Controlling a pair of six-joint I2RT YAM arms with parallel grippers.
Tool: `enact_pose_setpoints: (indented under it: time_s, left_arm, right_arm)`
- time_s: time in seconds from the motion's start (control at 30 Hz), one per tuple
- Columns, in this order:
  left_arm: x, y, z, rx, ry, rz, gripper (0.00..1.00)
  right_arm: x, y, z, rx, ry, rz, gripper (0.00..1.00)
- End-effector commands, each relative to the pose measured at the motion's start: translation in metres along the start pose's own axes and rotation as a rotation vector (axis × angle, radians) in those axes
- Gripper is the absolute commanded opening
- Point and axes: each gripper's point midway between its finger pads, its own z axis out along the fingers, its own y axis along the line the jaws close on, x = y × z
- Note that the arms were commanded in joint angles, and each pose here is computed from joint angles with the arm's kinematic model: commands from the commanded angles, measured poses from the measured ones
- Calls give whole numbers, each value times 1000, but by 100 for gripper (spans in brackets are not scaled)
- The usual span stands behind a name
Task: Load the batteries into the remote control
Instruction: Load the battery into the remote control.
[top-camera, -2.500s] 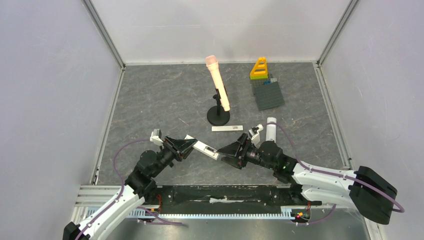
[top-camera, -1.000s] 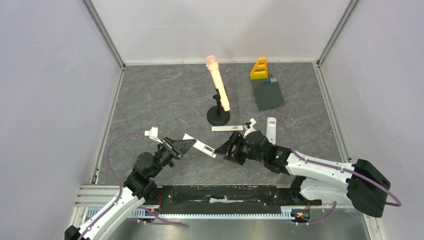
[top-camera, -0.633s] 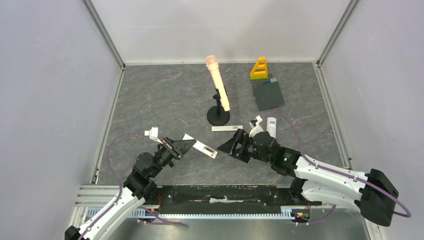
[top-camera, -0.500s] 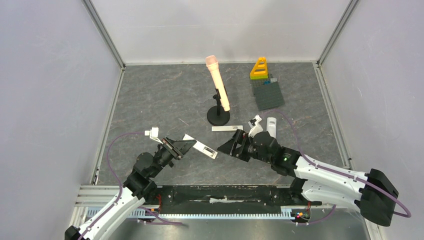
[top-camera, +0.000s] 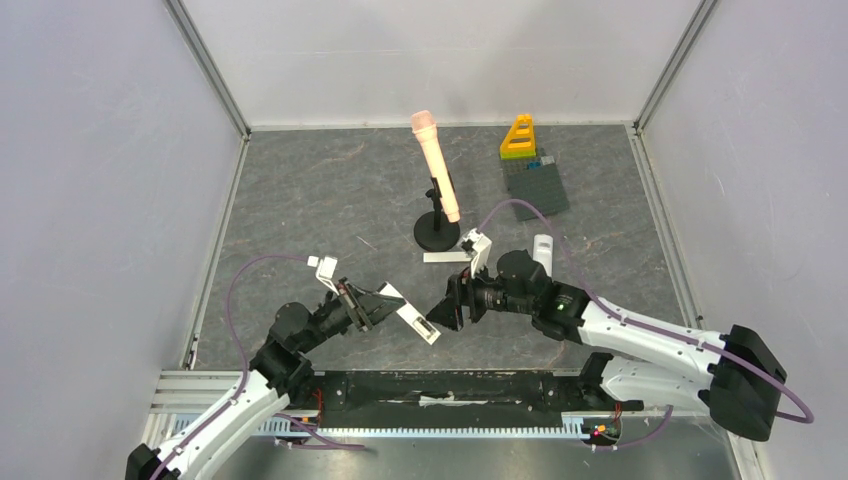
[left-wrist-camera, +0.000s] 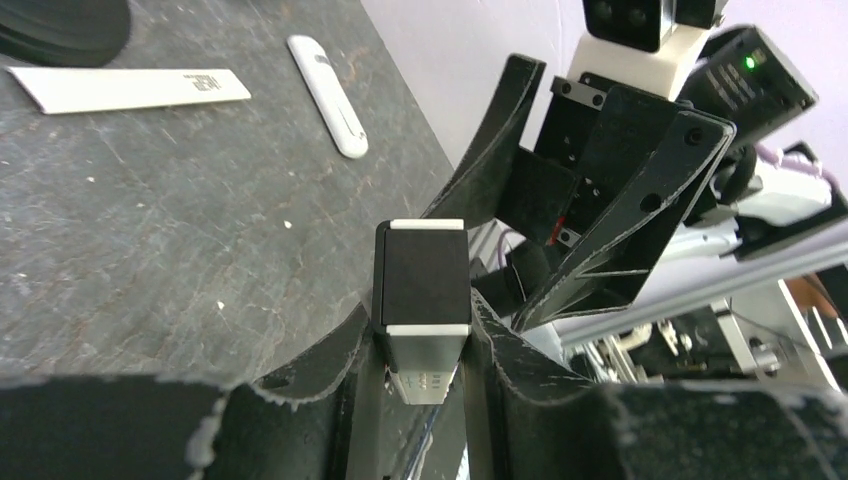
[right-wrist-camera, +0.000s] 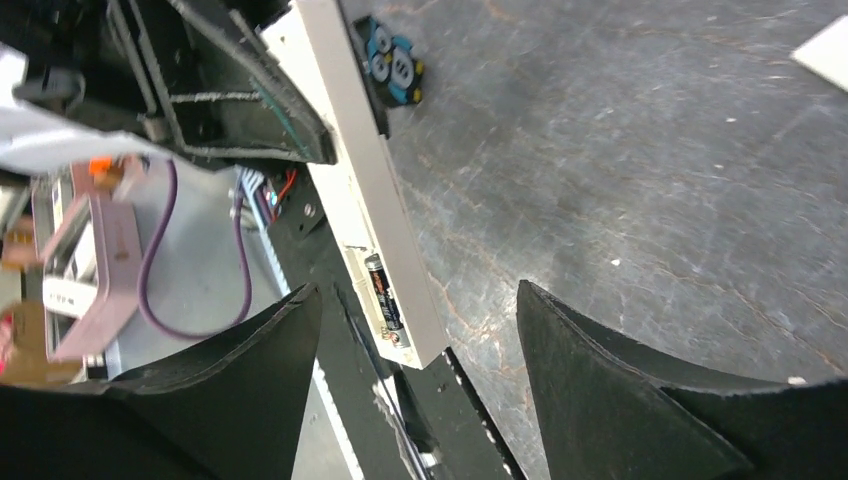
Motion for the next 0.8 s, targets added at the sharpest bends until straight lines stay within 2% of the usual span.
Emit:
enact_pose_setpoints:
  time_s: [0.0,0.2,0.57,0.7,0.77]
  left_arm:
    - [-4,-42,-1,182,38,123,2]
    - [2,-49,0,228,83,138,2]
    - [0,-51,1,233,70,123,2]
    - [-1,-52,0,238,67,119,2]
    - [0,-51,0,238,68,117,2]
  right_arm:
    - [2,31,-1,-195,55,-177,73]
    - [22,34,-3,-270,117,-199,73]
    - [44,26,3,-285,176,-179,66]
    - [45,20,6,-260,175,-174,54]
    - [45,19,7,-253,177,-169,42]
